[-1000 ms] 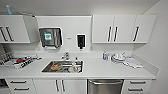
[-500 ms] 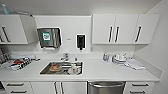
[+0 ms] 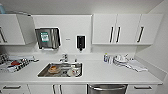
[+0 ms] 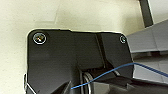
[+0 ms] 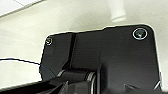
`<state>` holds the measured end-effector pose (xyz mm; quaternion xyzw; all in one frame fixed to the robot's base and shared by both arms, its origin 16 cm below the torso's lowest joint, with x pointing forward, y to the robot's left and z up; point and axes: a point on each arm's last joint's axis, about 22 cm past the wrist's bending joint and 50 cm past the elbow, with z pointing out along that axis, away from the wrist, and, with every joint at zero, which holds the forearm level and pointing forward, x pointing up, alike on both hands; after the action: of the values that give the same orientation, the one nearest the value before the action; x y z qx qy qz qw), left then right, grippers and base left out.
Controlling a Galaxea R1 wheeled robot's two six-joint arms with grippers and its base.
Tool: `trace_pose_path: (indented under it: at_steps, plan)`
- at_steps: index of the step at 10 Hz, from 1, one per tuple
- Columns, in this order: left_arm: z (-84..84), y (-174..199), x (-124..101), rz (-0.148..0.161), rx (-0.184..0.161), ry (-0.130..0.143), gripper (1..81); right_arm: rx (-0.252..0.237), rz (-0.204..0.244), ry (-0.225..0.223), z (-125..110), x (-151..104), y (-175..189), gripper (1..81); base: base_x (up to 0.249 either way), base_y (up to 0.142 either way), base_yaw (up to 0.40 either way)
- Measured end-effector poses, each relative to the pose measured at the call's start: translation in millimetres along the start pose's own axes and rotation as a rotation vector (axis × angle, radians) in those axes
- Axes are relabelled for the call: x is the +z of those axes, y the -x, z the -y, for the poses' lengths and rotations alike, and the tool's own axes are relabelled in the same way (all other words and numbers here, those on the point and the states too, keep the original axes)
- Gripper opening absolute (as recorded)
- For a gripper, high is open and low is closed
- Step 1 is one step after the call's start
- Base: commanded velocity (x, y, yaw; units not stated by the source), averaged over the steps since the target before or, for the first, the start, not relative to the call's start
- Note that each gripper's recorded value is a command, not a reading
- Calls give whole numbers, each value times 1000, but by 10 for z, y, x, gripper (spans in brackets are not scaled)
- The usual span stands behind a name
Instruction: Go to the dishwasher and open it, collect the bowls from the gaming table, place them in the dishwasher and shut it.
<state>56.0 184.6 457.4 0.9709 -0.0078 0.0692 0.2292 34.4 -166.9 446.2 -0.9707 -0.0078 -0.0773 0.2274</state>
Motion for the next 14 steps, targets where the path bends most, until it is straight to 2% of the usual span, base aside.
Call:
trace_pose_path:
  at_steps: [14]
  plan:
    - [1, 0, 0, 0, 0, 0, 811, -2, 1, -3, 34, 19, 3, 811, 100, 0, 0]
